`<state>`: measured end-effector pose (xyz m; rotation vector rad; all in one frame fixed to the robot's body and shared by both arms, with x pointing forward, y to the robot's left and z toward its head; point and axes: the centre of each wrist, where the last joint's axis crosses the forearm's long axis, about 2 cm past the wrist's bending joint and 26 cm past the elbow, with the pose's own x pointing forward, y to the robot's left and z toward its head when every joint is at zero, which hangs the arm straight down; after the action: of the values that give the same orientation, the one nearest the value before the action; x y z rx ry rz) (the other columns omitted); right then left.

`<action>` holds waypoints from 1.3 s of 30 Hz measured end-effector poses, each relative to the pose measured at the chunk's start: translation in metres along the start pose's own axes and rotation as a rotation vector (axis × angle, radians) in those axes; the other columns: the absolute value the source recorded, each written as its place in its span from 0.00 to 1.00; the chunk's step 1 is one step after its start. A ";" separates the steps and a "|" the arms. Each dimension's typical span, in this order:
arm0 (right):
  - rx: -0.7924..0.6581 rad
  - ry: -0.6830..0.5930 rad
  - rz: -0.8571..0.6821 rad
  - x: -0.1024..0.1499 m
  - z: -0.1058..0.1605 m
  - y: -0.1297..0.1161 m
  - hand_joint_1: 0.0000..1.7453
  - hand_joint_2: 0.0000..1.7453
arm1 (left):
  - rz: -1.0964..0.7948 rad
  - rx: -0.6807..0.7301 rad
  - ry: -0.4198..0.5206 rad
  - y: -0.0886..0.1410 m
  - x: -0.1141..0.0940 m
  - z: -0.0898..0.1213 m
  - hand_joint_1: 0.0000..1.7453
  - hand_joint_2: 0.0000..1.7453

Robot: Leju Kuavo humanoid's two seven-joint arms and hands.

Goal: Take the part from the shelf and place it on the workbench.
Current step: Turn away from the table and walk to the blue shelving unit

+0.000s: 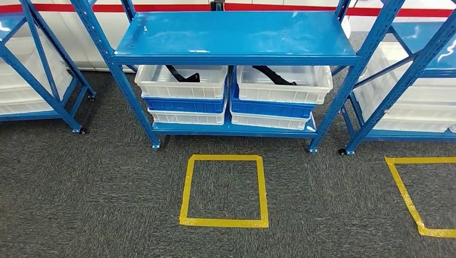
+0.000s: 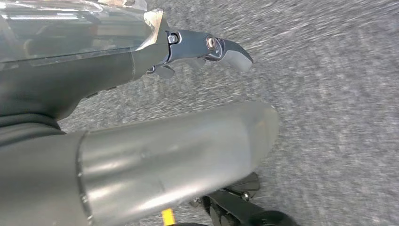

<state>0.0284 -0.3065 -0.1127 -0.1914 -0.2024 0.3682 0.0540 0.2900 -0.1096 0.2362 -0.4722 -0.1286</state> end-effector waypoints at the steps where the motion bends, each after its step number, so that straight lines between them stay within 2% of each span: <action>1: -0.001 -0.001 0.000 0.000 0.000 0.000 0.00 0.00 | 0.000 0.000 0.000 0.000 0.000 0.000 0.00 0.00; 39: 0.000 -0.003 0.002 0.004 0.000 0.001 0.00 0.00 | -0.028 0.020 0.013 0.001 -0.002 0.000 0.00 0.00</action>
<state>0.0317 -0.3040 -0.1124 -0.1906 -0.2049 0.3707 0.0525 0.2914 -0.1097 0.2627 -0.4573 -0.1493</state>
